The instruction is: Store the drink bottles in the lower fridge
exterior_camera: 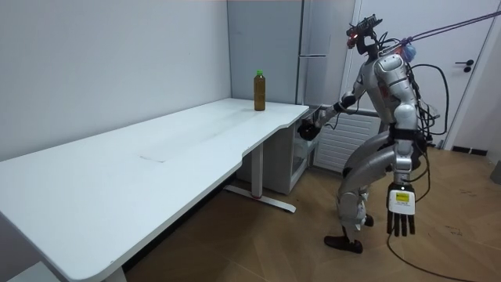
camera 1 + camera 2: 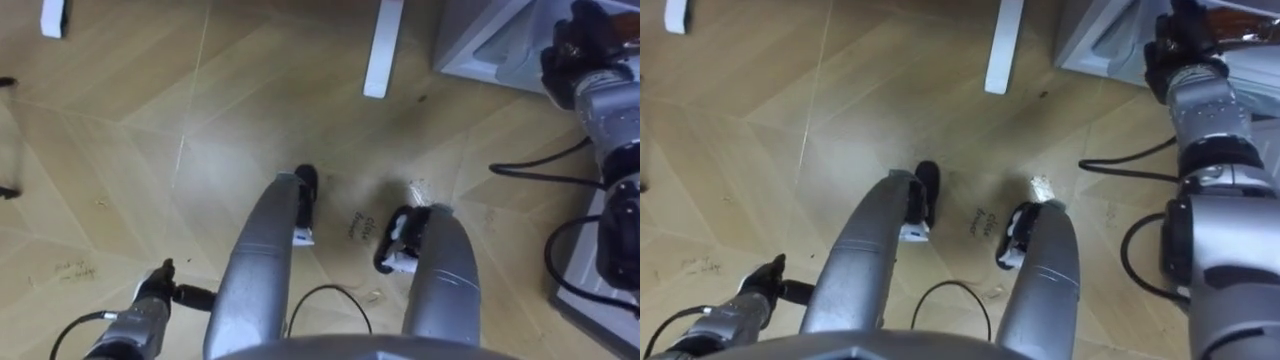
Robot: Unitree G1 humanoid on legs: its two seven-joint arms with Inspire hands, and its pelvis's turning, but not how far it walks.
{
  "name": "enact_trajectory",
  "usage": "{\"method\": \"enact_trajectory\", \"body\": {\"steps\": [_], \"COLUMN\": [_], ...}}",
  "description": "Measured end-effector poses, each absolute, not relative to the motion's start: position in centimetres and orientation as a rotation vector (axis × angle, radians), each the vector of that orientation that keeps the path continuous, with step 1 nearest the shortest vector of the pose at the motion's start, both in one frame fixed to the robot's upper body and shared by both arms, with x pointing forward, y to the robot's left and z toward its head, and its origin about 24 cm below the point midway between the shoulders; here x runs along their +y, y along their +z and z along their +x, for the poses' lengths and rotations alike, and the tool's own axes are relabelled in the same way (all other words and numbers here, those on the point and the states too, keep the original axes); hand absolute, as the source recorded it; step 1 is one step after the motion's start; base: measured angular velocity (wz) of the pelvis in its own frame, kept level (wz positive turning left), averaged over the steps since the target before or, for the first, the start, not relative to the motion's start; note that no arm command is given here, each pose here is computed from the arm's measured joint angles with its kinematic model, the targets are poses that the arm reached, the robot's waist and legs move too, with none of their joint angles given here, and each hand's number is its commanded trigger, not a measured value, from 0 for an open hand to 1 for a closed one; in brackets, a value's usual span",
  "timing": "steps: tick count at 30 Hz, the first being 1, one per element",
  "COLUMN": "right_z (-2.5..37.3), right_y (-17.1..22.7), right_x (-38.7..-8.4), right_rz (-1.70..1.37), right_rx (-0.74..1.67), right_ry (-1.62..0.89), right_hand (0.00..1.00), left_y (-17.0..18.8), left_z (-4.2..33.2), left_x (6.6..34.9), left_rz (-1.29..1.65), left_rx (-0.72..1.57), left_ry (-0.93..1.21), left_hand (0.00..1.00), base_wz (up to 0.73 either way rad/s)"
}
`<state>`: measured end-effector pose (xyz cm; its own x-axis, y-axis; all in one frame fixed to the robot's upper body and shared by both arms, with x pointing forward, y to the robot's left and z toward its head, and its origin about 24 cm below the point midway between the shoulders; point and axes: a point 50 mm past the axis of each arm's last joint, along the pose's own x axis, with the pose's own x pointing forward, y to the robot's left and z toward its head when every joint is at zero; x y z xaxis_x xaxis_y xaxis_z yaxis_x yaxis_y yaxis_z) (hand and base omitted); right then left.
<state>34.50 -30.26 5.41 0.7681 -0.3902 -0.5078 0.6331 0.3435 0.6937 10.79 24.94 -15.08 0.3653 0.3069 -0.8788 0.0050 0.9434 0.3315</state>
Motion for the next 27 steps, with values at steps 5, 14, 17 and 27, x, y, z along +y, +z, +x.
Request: {"method": "enact_trajectory", "body": {"steps": [5, 14, 17, 27], "right_z": [35.1, 35.4, 35.3, 35.1], "right_y": [6.9, 8.8, 9.0, 9.0], "right_x": [-30.5, -31.5, -31.8, -32.2], "right_rz": [1.036, 1.077, 1.073, 1.092], "right_rx": [0.274, 0.260, 0.255, 0.251], "right_ry": [-0.728, -0.813, -0.826, -0.842], "right_hand": [0.40, 0.00, 0.00, 0.00], "left_y": [-14.9, -14.8, -14.9, -15.4], "left_z": [10.8, 10.4, 10.0, 7.8], "left_x": [25.5, 26.0, 26.0, 26.2], "left_rz": [0.302, 0.316, 0.287, 0.237], "left_rx": [1.177, 1.179, 1.189, 1.242], "left_ry": [0.234, 0.290, 0.309, 0.350], "left_hand": [0.00, 0.00, 0.00, 0.00], "base_wz": [-0.01, -0.01, 0.00, 0.00]}}
